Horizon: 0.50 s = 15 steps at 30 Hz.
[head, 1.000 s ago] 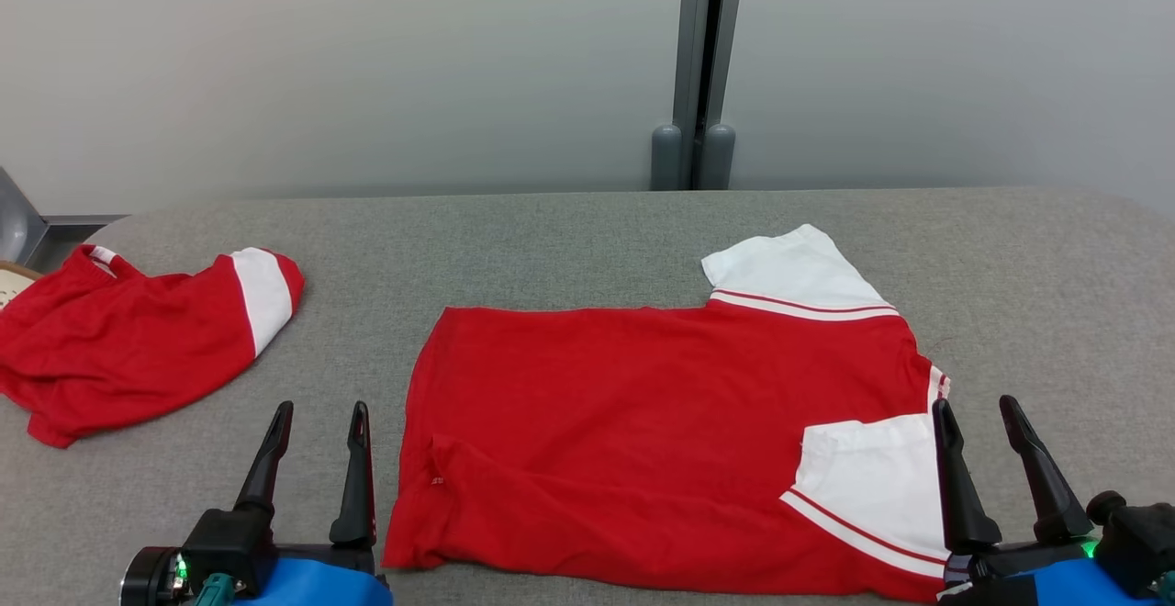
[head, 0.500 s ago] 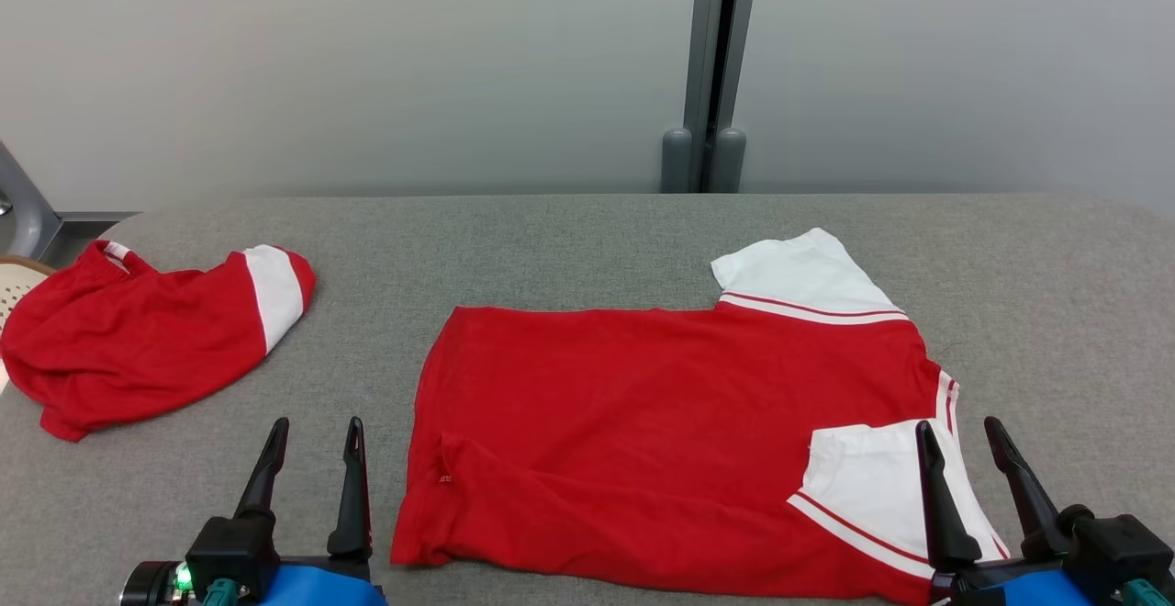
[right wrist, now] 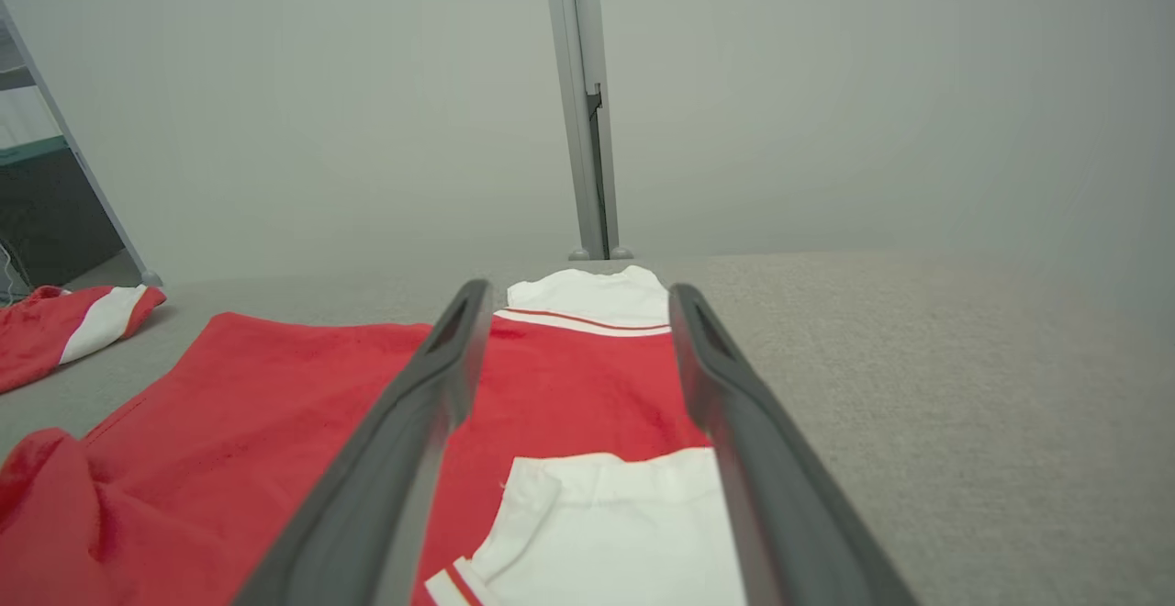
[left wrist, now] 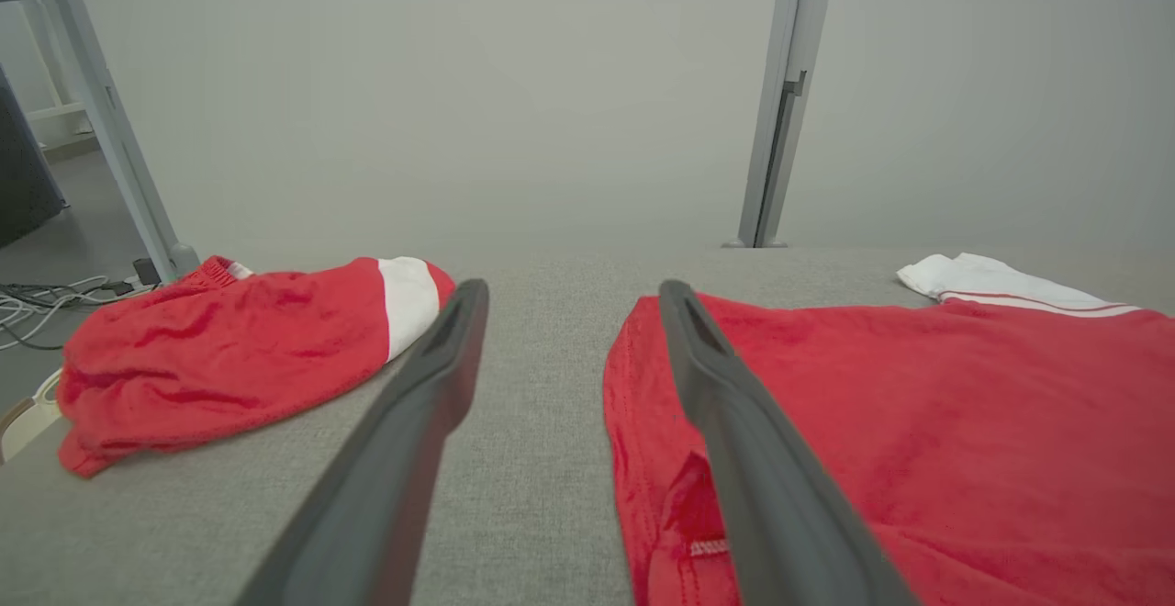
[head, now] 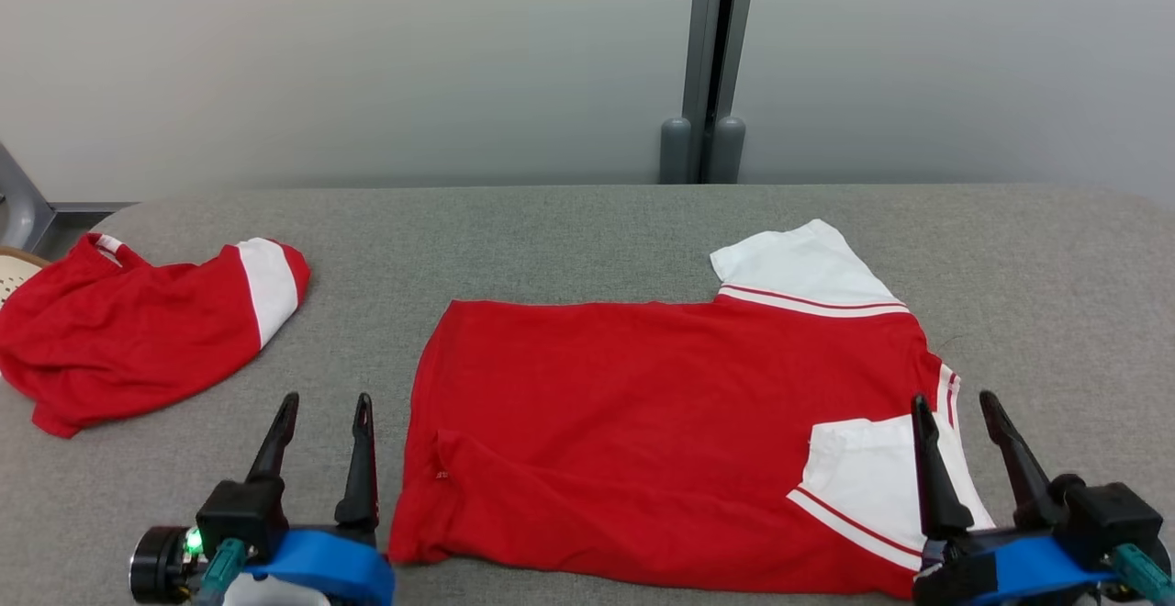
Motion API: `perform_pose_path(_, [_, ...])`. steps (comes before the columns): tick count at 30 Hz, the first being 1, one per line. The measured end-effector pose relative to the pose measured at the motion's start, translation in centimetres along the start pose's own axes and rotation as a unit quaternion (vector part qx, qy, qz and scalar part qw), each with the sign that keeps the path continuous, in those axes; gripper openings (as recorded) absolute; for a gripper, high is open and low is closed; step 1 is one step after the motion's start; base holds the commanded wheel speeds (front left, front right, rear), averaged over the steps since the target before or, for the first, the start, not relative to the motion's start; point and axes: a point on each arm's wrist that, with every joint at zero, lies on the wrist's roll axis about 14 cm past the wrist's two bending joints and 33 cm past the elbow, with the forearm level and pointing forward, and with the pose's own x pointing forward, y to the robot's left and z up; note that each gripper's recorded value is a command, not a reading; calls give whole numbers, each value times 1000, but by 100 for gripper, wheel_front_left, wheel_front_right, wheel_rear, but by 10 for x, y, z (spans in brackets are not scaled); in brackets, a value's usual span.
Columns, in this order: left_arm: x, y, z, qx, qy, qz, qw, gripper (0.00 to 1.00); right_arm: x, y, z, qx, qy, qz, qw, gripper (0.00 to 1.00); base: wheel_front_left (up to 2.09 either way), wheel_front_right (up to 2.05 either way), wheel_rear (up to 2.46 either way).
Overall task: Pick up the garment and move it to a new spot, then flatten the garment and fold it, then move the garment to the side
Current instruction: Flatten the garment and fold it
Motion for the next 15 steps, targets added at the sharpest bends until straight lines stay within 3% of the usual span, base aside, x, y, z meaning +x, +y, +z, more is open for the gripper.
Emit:
perform_pose_path(8, [65, -14, 21, 21, -18, -47, 998, 100, 56, 1, 15, -33, -18, 27, 999, 100, 0, 0, 0])
perform_pose_path(15, [125, -24, 8, 33, 14, -78, 996, 100, 113, -10, 8, -71, 8, 40, 997, 100, 0, 0, 0])
